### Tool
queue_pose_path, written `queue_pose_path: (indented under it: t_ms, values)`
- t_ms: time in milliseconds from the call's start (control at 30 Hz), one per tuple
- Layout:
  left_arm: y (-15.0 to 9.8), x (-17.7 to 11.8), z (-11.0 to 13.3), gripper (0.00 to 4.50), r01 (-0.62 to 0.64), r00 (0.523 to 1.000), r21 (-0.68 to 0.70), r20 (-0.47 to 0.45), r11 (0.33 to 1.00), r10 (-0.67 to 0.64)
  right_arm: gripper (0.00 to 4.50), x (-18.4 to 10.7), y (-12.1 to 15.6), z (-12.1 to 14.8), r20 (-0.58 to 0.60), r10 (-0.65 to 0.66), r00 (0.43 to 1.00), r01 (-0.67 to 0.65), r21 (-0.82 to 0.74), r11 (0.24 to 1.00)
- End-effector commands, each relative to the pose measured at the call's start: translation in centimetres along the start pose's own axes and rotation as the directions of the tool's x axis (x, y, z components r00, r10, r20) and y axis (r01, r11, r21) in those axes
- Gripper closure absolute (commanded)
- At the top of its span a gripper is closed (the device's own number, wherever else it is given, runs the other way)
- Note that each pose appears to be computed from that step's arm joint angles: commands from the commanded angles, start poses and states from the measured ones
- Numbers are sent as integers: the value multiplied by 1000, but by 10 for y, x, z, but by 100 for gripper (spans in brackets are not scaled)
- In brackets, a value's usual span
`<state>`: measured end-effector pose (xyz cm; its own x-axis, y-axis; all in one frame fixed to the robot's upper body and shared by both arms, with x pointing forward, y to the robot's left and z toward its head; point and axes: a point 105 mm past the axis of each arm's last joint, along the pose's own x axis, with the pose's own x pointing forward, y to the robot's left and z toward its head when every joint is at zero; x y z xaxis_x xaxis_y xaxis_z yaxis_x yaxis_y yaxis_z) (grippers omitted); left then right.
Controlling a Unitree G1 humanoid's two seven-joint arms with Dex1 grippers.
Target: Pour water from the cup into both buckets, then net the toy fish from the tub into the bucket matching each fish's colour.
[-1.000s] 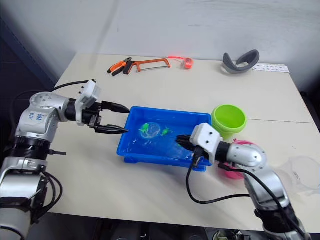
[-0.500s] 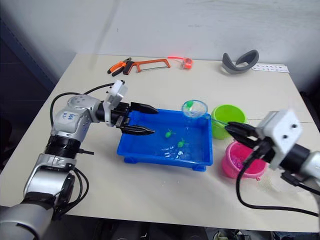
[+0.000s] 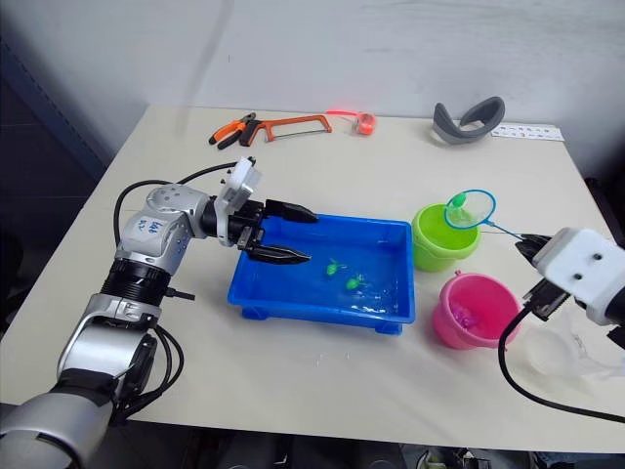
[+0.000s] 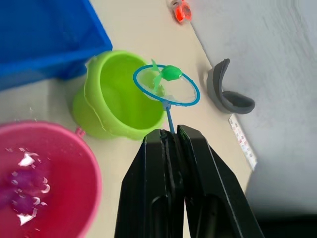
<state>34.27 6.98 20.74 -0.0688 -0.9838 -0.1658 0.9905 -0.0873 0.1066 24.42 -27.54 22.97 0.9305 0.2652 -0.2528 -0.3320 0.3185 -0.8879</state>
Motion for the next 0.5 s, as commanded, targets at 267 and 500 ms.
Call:
queue_pose_path:
  t_ms: [267,500]
  values:
    - [-2,-4,12,6,-14,1000,55,4,998,14,450,2,-8,-2,5,38,999,-22,-726,687]
    - [-2,-5,11,6,-17,1000,51,1,999,17,450,1,-20,3,22,21,1000,5,-811,585]
